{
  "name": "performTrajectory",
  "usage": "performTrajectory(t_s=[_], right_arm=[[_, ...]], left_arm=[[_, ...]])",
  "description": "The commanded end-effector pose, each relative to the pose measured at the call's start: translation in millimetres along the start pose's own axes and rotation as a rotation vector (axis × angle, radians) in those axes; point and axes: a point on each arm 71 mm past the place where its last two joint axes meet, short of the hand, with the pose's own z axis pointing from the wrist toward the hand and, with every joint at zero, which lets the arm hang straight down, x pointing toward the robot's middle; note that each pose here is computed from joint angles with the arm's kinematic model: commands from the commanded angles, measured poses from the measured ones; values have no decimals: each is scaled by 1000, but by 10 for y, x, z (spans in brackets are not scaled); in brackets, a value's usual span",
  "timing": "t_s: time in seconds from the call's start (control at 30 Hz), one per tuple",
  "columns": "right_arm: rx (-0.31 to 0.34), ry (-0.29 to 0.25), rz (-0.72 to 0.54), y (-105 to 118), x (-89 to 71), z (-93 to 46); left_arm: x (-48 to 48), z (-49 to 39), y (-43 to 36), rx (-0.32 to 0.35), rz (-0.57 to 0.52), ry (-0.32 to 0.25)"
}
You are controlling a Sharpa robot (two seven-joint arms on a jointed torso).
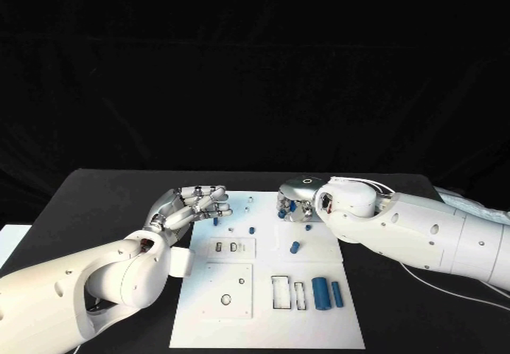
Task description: Assemble the parts on the task board
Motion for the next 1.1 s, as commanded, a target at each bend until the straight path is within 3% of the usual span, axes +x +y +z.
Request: performTrajectory(t_s=[0.03,0.27,0.53,0.87,1.1], right_arm=[[-5,24,-22,11,13,11],[-16,12,-11,22,5,22],[-22,-45,15,27,-35,31],[-17,-242,87,61,-184,15],[30,-312,114,55,-246,88]], left_arm=[[25,4,-10,1,-12,20],[11,7,-6,-4,-10,15],[6,14,-2,-7,-8,13],[7,23,5,-10,-8,12],[31,18,4,-12,-13,22]])
